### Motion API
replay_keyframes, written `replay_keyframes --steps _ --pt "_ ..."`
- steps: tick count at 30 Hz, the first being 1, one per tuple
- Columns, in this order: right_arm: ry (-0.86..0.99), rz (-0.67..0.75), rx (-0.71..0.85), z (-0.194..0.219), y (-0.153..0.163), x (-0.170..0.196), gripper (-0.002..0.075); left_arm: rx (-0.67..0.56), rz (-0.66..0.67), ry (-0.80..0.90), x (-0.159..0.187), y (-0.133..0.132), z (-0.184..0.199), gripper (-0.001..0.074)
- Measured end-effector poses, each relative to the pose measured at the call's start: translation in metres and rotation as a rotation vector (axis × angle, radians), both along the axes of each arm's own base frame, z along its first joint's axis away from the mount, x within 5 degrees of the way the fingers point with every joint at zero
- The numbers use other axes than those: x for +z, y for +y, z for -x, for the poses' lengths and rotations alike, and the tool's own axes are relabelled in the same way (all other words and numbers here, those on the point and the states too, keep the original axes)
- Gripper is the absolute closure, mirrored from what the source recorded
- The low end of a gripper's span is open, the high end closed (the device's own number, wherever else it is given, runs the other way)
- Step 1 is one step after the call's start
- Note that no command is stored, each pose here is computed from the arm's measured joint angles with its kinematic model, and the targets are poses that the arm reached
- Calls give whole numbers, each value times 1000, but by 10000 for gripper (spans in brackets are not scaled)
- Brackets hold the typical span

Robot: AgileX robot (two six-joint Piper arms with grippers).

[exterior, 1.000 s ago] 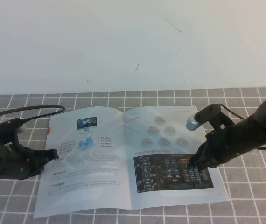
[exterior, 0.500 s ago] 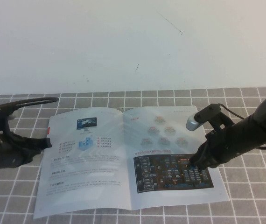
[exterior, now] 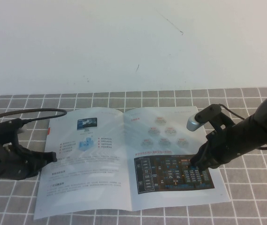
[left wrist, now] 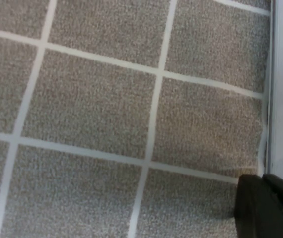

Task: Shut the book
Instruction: 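Close the open booklet and leave it lying on the table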

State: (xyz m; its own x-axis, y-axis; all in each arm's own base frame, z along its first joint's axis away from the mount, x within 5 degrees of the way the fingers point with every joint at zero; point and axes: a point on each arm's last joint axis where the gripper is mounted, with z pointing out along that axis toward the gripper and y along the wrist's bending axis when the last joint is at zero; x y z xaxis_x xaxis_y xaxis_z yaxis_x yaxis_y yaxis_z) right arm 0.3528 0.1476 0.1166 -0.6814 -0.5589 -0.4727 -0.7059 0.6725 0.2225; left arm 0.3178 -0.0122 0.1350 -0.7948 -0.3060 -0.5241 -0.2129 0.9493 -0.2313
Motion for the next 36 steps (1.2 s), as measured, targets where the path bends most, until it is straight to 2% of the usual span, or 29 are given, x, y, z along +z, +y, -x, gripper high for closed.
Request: replay_keyframes --steps 5,10,19,22,26,30,36 --pt "-1 2 2 0 0 0 728 -10 5 2 1 -2 -1 737" --pt "0 4 5 0 1 0 728 -72 -3 -5 1 -22 0 737" --pt "3 2 5 1 1 0 728 -253 48 -16 7 -90 -1 737" --pt "5 1 5 1 1 0 728 -285 93 -57 22 -114 -5 737" --pt "5 1 3 1 1 0 728 -337 137 -167 57 -140 -11 737" --pt "-1 15 14 1 0 2 728 -398 174 -248 86 -162 -2 737" --pt "-84 168 1 3 -18 31 728 -453 189 -315 110 -172 12 737"
